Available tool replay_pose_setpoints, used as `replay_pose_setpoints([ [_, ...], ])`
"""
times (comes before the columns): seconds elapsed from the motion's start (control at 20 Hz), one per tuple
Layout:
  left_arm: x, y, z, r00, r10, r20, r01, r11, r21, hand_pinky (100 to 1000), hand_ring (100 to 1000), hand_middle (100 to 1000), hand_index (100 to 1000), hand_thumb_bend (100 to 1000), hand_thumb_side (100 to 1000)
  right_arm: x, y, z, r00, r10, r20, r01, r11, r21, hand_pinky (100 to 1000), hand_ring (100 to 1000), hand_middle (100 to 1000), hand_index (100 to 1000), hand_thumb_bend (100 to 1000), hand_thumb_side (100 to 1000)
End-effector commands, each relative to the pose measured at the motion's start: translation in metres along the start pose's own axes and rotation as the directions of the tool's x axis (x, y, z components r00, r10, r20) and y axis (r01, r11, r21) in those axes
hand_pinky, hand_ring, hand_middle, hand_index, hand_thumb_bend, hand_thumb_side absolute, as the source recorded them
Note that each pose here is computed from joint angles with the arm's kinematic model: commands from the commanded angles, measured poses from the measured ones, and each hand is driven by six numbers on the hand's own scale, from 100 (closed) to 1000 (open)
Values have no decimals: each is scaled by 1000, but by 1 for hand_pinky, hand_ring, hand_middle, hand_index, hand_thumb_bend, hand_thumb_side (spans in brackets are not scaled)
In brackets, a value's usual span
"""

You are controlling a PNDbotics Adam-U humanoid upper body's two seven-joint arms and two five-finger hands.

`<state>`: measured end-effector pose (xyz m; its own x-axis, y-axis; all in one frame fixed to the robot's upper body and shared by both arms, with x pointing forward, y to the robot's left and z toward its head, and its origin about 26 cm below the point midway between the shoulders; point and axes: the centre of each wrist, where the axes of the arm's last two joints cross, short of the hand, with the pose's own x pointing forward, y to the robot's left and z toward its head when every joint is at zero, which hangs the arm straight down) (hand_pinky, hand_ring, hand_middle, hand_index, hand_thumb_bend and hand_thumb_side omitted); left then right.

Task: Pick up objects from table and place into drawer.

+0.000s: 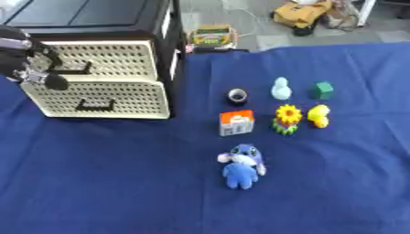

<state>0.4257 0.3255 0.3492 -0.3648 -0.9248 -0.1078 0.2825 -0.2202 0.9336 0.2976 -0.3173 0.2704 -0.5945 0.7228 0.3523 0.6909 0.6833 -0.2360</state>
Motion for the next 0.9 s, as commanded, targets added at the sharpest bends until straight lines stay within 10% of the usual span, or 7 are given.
replay_pose_setpoints([
  [0.05, -9, 11, 11, 999, 12, -37, -11, 1000, 29, 100, 100, 100, 956, 1000, 1000, 5, -5, -8, 999, 17, 40, -17, 1000, -6, 629, 622, 581, 814, 188, 946],
  [0.9, -12, 7, 1, 999, 20, -38, -20, 1000, 2, 100, 100, 100, 948, 1000, 1000, 5, -5, -7, 999, 19, 29, -19, 1000, -14, 628, 622, 579, 814, 194, 945],
])
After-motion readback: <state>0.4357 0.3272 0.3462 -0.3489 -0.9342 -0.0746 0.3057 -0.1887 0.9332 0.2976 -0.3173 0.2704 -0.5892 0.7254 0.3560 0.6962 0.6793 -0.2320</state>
